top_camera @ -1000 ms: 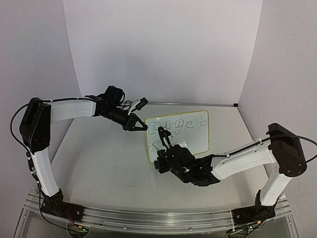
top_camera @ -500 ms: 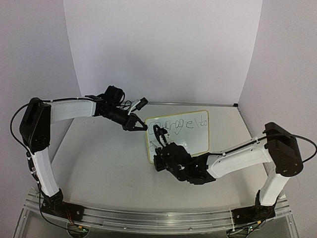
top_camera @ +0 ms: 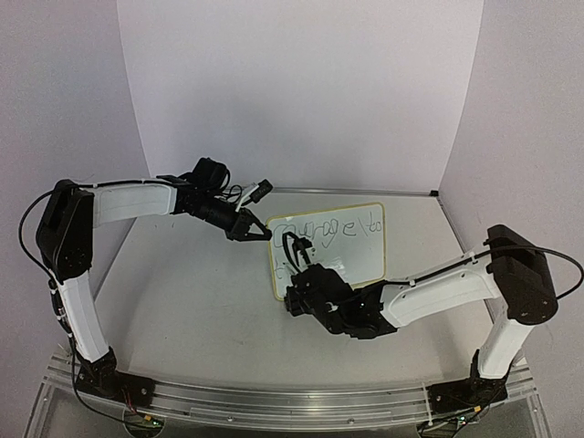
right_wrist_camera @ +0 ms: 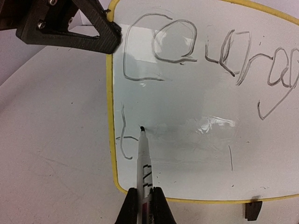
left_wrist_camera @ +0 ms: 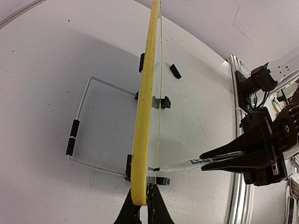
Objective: Write a sentence on the whiteboard
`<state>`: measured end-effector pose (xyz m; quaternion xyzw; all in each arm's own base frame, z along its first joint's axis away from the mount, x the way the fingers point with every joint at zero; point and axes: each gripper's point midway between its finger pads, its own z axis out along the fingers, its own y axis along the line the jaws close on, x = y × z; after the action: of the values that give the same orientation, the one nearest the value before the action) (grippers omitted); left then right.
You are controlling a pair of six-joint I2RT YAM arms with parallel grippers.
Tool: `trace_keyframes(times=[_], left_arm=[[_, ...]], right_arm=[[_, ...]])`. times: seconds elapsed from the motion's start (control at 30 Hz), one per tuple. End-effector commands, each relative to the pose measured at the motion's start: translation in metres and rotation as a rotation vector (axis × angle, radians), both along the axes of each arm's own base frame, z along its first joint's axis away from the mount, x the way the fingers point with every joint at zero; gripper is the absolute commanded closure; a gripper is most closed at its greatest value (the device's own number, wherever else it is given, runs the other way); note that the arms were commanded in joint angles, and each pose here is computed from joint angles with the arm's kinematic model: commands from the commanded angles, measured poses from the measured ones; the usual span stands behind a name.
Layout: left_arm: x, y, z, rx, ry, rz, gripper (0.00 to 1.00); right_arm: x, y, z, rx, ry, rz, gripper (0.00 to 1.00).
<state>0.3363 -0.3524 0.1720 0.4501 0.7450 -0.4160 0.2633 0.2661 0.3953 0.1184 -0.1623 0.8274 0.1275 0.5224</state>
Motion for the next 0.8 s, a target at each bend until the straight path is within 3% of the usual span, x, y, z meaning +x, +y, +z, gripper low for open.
trace_keyframes(times=[0.0, 0.77], left_arm=[[0.014, 0.008, 0.003, 0.062, -0.133, 0.037, 1.00], [0.014, 0.009, 0.004, 0.062, -0.137, 0.039, 1.00]], right_arm=[[0.004, -0.006, -0.009, -0.013, 0.020, -0.048, 1.00], [-0.007, -0.008, -0.039, -0.019, 0.118, -0.027, 1.00]])
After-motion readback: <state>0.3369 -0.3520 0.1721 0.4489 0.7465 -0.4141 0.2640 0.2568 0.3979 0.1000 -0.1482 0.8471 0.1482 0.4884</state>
